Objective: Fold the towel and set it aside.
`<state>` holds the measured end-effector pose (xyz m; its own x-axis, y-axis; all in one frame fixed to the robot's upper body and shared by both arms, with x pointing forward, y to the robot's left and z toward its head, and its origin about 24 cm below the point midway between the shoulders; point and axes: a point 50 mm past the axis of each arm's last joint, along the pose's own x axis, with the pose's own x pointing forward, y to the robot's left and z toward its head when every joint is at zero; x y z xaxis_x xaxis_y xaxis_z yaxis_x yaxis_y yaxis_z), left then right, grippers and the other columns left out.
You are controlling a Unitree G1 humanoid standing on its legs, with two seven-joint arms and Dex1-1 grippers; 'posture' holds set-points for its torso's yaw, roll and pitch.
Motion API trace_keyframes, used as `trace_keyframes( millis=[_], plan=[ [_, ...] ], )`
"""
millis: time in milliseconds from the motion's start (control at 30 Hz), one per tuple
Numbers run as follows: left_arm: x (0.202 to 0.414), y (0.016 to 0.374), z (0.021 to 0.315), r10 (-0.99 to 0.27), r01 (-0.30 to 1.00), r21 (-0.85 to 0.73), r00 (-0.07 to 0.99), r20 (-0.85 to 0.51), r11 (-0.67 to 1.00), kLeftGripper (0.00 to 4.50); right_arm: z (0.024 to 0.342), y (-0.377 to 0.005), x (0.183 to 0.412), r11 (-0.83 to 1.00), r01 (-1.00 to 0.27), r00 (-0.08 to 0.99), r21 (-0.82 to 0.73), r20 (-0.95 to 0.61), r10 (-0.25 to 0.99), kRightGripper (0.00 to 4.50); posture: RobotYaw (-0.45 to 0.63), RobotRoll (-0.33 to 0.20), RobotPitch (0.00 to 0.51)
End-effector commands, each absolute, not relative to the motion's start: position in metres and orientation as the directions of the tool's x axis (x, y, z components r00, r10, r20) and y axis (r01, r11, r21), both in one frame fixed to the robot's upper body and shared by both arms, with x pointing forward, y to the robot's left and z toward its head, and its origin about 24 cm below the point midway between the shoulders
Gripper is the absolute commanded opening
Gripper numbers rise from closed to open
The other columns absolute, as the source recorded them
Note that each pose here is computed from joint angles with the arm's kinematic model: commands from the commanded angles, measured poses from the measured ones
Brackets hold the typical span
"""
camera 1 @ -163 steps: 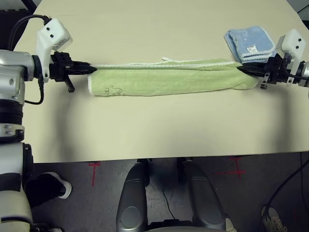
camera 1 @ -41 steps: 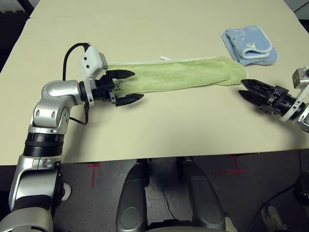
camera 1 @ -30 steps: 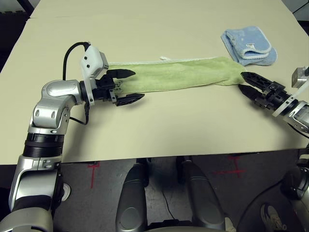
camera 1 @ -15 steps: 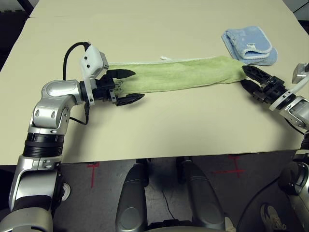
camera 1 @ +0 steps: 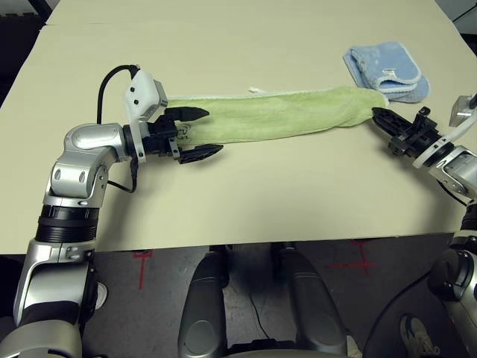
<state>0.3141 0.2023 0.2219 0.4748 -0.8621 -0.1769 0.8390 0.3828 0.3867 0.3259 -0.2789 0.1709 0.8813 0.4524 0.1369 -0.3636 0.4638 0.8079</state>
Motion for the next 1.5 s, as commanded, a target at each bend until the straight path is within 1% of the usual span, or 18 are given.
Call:
trace_keyframes(
  millis=[33, 333, 567, 700, 933, 1033, 1167, 1400, 1500],
  plan=[
    [0.313, 0.202, 0.216, -0.868, 0.853, 0.369, 0.458, -0.193, 0.368, 4.50, 0.159, -0.284, 0.321, 0.474, -0.313, 0.895, 0.823, 0.089, 0.437, 0.03, -0.02, 0.000, 0.319],
    [0.314, 0.200, 0.215, -0.873, 0.858, 0.362, 0.450, -0.190, 0.364, 4.50, 0.171, -0.284, 0.319, 0.487, -0.415, 0.871, 0.769, 0.180, 0.457, 0.03, -0.03, 0.000, 0.322],
    [0.318, 0.199, 0.218, -0.876, 0.859, 0.367, 0.445, -0.189, 0.357, 4.50, 0.197, -0.265, 0.319, 0.464, -0.568, 0.780, 0.680, 0.265, 0.566, 0.03, -0.04, 0.000, 0.320],
    [0.318, 0.199, 0.218, -0.876, 0.859, 0.370, 0.443, -0.190, 0.355, 4.50, 0.216, -0.248, 0.321, 0.427, -0.661, 0.700, 0.617, 0.301, 0.648, 0.03, -0.03, 0.000, 0.316],
    [0.319, 0.201, 0.221, -0.870, 0.852, 0.377, 0.455, -0.188, 0.364, 4.50, 0.233, -0.219, 0.320, 0.369, -0.772, 0.562, 0.517, 0.284, 0.777, 0.03, -0.02, 0.000, 0.313],
    [0.319, 0.204, 0.222, -0.862, 0.843, 0.379, 0.473, -0.181, 0.383, 4.50, 0.233, -0.210, 0.321, 0.360, -0.802, 0.515, 0.478, 0.247, 0.821, 0.03, -0.01, 0.000, 0.313],
    [0.318, 0.208, 0.222, -0.851, 0.829, 0.387, 0.496, -0.172, 0.405, 4.50, 0.233, -0.201, 0.324, 0.353, -0.824, 0.480, 0.444, 0.214, 0.851, 0.03, 0.00, 0.000, 0.311],
    [0.313, 0.215, 0.224, -0.852, 0.823, 0.382, 0.503, -0.143, 0.421, 4.50, 0.233, -0.184, 0.332, 0.352, -0.844, 0.452, 0.406, 0.184, 0.873, 0.03, 0.01, 0.000, 0.309],
    [0.311, 0.222, 0.227, -0.845, 0.819, 0.388, 0.511, -0.158, 0.423, 4.50, 0.233, -0.177, 0.333, 0.349, -0.852, 0.439, 0.389, 0.168, 0.883, 0.03, 0.02, 0.000, 0.309]
  ],
)
